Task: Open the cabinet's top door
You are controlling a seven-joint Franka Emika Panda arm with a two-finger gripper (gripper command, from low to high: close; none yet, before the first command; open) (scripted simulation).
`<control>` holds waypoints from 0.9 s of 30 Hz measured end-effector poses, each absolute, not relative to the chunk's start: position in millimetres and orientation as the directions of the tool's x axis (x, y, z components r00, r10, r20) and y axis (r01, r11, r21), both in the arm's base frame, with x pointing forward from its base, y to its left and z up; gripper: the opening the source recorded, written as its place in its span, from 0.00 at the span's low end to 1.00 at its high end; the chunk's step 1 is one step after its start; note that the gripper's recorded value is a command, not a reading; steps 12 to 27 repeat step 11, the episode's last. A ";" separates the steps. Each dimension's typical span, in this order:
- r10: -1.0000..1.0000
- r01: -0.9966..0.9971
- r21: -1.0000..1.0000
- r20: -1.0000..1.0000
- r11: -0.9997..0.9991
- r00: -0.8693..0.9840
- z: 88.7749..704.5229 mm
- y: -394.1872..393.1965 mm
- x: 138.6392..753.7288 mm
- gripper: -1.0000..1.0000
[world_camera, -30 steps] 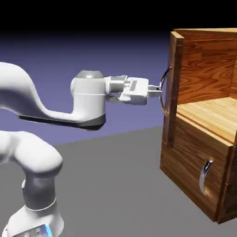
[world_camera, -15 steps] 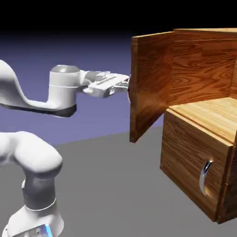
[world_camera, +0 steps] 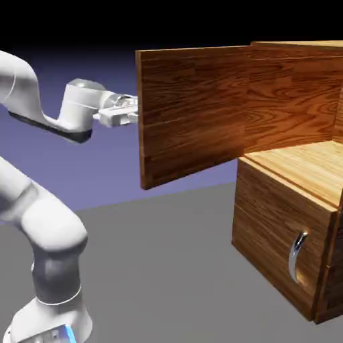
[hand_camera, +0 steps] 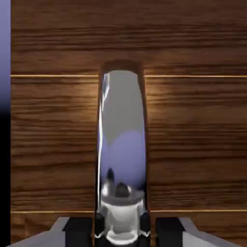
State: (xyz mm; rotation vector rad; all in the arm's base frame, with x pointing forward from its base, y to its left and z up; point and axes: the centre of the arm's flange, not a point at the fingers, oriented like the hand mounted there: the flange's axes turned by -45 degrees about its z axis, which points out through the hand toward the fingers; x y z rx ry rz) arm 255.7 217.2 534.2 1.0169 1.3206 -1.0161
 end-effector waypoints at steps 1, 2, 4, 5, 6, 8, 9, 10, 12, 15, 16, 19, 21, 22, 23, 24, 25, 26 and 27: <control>0.000 0.972 0.000 -1.000 0.233 0.000 534.2 225.8 257.1 0.00; 0.000 0.978 0.000 -1.000 0.211 0.000 534.2 234.0 258.6 0.00; 0.000 0.986 0.000 -1.000 0.169 0.000 534.2 249.4 262.0 0.00; 0.000 0.989 0.000 -1.000 0.149 0.000 534.2 256.5 263.7 0.00; 0.000 0.991 0.000 -1.000 0.131 0.000 534.2 263.2 265.5 0.00; 0.000 0.995 0.000 -1.000 0.096 0.000 534.2 275.5 269.2 0.00; 0.000 0.997 0.000 -1.000 0.080 0.000 534.2 281.0 271.0 0.00; 0.000 0.998 0.000 -1.000 0.066 0.000 534.2 286.3 272.7 0.00; 0.000 0.999 0.000 -1.000 0.052 0.000 534.2 291.3 274.4 0.00; 0.000 0.999 0.000 -1.000 0.052 0.000 534.2 291.3 274.4 0.00; 0.000 0.999 0.000 -1.000 0.052 0.000 534.2 291.3 274.4 0.00; 0.000 0.999 0.000 -1.000 0.052 0.000 534.2 291.3 274.4 0.00; 0.000 0.999 0.000 -1.000 0.052 0.000 534.2 291.3 274.4 0.00; 0.000 0.999 0.000 -1.000 0.052 0.000 534.2 291.3 274.4 0.00; 0.000 0.999 0.000 -1.000 0.052 0.000 534.2 291.3 274.4 0.00; 0.000 0.999 0.000 -1.000 0.052 0.000 534.2 291.3 274.4 0.00; 0.000 0.999 0.000 -1.000 0.052 0.000 534.2 291.3 274.4 0.00; 0.000 0.999 0.000 -1.000 0.052 0.000 534.2 291.3 274.4 0.00; 0.000 0.999 0.000 -1.000 0.052 0.000 534.2 291.3 274.4 0.00</control>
